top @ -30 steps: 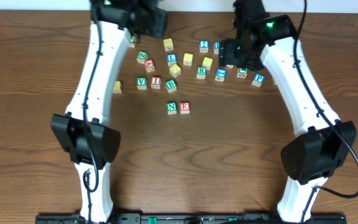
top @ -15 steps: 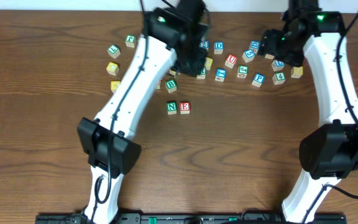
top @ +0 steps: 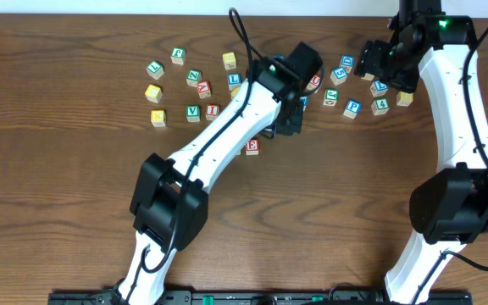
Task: Spell out NEURIPS
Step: 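Carry the red U block forward toward the right of E, then lower the red U block right of E and open the left gripper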
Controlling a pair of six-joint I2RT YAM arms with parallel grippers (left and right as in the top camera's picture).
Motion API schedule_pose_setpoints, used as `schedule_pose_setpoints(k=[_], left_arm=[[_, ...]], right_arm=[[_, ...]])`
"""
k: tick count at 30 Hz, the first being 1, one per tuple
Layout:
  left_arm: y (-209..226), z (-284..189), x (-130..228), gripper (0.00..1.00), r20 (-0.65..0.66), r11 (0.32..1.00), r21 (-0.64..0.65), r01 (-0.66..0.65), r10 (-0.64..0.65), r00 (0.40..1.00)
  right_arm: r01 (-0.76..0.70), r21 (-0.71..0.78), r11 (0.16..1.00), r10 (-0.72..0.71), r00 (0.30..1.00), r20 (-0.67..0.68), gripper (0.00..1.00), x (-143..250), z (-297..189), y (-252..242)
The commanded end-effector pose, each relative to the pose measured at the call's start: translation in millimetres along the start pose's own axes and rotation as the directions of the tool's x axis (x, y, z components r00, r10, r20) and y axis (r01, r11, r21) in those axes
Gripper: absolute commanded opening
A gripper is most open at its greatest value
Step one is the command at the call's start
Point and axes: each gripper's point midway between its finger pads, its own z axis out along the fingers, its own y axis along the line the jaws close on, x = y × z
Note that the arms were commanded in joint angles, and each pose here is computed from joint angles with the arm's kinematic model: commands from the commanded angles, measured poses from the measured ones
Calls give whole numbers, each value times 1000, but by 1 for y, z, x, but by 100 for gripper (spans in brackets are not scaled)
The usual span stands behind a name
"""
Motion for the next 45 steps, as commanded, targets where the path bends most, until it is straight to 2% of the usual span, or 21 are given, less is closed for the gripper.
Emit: schedule_pose_setpoints(k=[1, 11, 33, 34, 36, 41, 43, 45], left_arm=[[13, 25, 7, 13, -4, 997, -55, 55, -55, 998], [18, 86, 19, 13, 33, 993, -29, 111, -110, 993], [18, 101, 30, 13, 30, 979, -28, 203, -202, 979], [18, 101, 30, 15, 30, 979, -28, 203, -202, 979], [17, 101, 29, 29, 31, 979, -26, 203, -202, 979], [16, 101, 30, 43, 26, 979, -18, 205, -205, 978], [15, 101, 30, 52, 25, 978, -17, 210, -210, 977], [15, 101, 30, 55, 25, 978, -17, 210, -210, 977]], right_arm=[[1, -13, 1000, -1, 1000, 20, 78, -2, -10, 2], [2, -11, 1000, -2, 1000, 15, 78, -1, -10, 2], [3, -10, 1000, -3, 1000, 10, 78, 0, -10, 2], [3, -10, 1000, -3, 1000, 10, 78, 1, -10, 2], [3, -9, 1000, -3, 1000, 7, 78, 1, -10, 2], [3, -9, 1000, -3, 1000, 7, 78, 1, -10, 2], [3, -9, 1000, -3, 1000, 7, 78, 1, -10, 2], [3, -9, 1000, -3, 1000, 7, 78, 1, -10, 2]])
